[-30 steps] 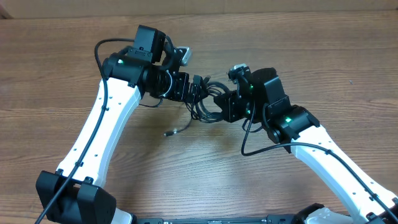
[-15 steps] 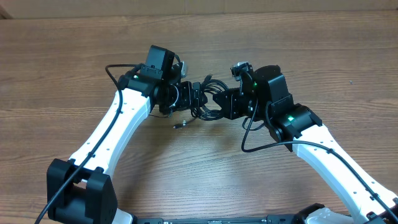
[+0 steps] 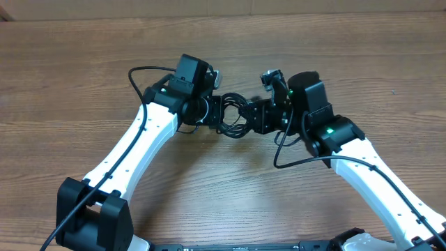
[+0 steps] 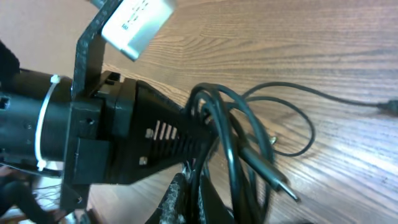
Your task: Untangle cables
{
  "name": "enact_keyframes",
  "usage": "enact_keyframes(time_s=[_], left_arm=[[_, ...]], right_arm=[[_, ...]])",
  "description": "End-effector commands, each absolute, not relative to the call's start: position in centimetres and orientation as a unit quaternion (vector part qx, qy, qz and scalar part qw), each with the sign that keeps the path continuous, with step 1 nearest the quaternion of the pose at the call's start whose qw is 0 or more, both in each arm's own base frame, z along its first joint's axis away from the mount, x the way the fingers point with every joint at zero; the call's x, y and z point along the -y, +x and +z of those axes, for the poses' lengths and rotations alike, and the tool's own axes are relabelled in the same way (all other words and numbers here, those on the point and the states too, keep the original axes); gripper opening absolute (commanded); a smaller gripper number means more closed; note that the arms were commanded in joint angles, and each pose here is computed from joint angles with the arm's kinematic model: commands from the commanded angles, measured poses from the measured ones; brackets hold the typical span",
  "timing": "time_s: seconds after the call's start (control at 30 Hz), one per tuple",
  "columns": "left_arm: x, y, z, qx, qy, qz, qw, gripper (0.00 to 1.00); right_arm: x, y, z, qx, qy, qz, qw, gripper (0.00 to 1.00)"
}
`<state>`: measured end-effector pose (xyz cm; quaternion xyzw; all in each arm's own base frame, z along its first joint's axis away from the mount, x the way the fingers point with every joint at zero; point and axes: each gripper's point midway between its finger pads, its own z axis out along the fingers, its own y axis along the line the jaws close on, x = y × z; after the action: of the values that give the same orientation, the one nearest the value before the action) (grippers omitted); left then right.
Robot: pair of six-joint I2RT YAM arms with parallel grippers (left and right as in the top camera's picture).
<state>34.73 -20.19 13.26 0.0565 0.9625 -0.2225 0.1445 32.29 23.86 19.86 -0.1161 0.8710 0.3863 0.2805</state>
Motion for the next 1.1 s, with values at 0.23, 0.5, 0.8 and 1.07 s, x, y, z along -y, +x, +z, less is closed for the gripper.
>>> enact_keyframes(time_s=[0.23,0.5,0.8,1.07], left_arm=[[17.3,36.0,12.6,-0.958,0.108,-0.209,0.163,0.04],[17.9,36.5,13.4,-0.949,0.097,-0.246,0.169,0.04],[17.2,37.5,13.3,-0.956,0.001,-0.239,0.167,0.04],[17.7,37.2,13.3,-0.957,0.005,-0.241,0.164,0.04]], right_arm=[[-16.0,34.8,22.7,-0.867,-0.043,0.372,0.329,0.04],[-17.0,32.9,21.1,-0.884,-0.044,0.373,0.278,0.34],[-22.3,29.3,19.7,-0.885,-0.179,0.334,0.271,0.58],[-22.0,32.2,16.8,-0.913,-0.160,0.195,0.321,0.50]])
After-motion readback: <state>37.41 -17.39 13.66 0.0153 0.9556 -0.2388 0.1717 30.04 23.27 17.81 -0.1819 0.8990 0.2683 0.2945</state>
